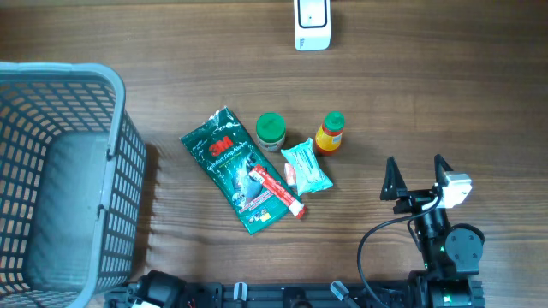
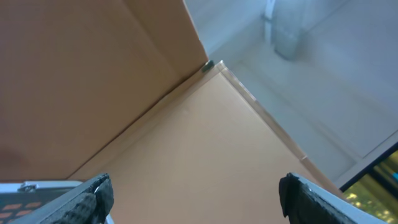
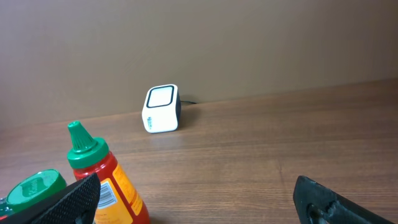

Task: Scan the item barcode
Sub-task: 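Raise the right gripper and swing it left toward the yellow bottle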

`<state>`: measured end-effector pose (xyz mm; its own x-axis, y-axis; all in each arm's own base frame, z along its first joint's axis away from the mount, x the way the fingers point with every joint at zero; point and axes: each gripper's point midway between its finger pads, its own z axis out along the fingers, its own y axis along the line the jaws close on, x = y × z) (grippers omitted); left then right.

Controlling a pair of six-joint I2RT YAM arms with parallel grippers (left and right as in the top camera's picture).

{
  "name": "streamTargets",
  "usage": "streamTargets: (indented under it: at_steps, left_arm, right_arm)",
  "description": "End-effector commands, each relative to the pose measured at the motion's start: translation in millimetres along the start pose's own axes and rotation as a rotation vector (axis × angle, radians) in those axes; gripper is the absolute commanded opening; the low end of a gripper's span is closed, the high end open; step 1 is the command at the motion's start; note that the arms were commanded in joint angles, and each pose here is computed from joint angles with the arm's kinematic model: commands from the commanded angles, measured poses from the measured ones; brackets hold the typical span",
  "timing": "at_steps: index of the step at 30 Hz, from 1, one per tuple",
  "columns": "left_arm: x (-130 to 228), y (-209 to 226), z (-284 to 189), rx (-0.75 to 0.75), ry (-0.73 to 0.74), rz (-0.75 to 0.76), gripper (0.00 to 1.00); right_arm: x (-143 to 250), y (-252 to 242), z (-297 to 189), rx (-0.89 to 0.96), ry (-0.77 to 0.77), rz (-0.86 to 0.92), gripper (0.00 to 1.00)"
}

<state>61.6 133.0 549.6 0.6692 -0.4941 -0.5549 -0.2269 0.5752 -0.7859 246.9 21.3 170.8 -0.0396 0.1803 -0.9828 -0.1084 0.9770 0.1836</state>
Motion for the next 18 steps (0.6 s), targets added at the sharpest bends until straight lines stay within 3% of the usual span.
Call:
streamTargets:
  at_steps: [1,11,18]
  left_arm:
    - [-4,-10,-14,0.097,0.007,-0.051,0.9]
    - [-23,-7,-42,0.142,-0.053,-0.07,0.98]
    - [-10,-30,-53,0.254,0.001,-0.043,1.0]
  right_arm:
    - [-1,-1,0,0.008,-0.005,0.011,1.0]
    - [-1,-1,0,0.008,-0.005,0.011,1.0]
    - [-1,-1,0,0.008,-0.005,0.01,1.0]
